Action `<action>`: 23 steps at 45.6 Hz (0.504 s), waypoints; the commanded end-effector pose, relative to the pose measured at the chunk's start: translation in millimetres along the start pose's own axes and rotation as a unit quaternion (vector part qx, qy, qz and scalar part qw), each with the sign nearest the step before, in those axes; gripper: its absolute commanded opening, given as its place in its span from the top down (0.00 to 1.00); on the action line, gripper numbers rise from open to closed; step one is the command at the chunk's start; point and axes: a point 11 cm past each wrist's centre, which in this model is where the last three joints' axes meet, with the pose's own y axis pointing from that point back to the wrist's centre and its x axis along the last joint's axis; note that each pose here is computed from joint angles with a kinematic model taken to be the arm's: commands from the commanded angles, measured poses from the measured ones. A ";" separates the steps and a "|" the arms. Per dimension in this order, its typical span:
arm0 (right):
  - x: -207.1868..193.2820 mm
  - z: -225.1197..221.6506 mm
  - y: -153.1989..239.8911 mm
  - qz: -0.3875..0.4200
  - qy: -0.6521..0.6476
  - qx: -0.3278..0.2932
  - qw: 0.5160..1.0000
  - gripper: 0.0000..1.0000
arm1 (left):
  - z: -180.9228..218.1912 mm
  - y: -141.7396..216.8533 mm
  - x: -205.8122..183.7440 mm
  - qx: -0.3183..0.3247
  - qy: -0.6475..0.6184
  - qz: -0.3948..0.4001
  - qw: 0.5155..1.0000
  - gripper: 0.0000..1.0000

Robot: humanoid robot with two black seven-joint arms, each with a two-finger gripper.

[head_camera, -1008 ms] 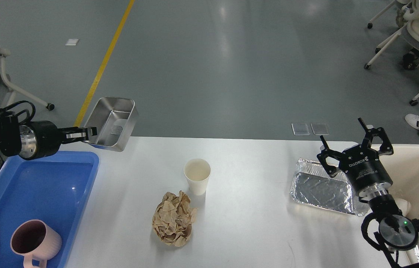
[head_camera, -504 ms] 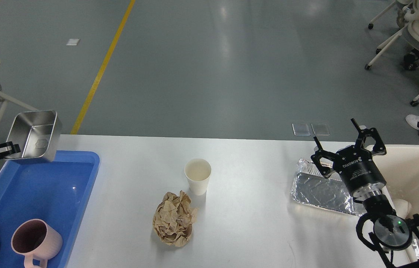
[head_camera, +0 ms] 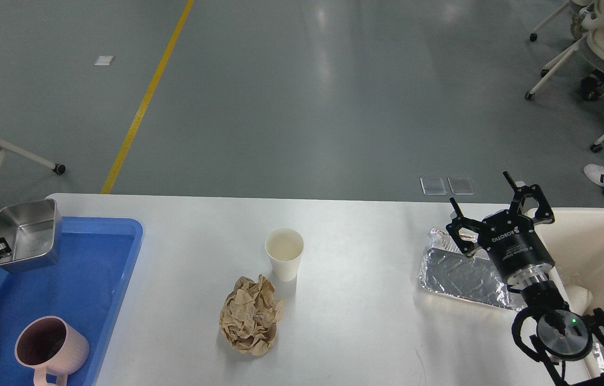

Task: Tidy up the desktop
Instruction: 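Lift the steel box and place it in the blue tray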

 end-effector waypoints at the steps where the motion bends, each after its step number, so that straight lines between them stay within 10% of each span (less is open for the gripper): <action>1: 1.0 -0.7 0.4 0.001 0.001 0.000 1.000 0.00 | 8.2 -16.4 -19.5 0.000 0.006 -0.008 1.000 0.90; 7: 1.2 -2.0 0.5 0.002 0.003 0.000 1.000 0.00 | 16.5 -25.0 -30.3 -0.001 0.005 -0.016 1.000 0.79; 13: 1.3 -2.5 0.6 0.002 0.004 0.000 1.000 0.00 | 18.0 -24.9 -28.6 -0.004 0.008 -0.014 1.000 0.34; 23: 0.4 -0.4 -0.1 0.000 0.001 0.000 1.000 0.00 | 24.1 -15.4 -4.7 -0.030 0.058 0.004 0.998 0.08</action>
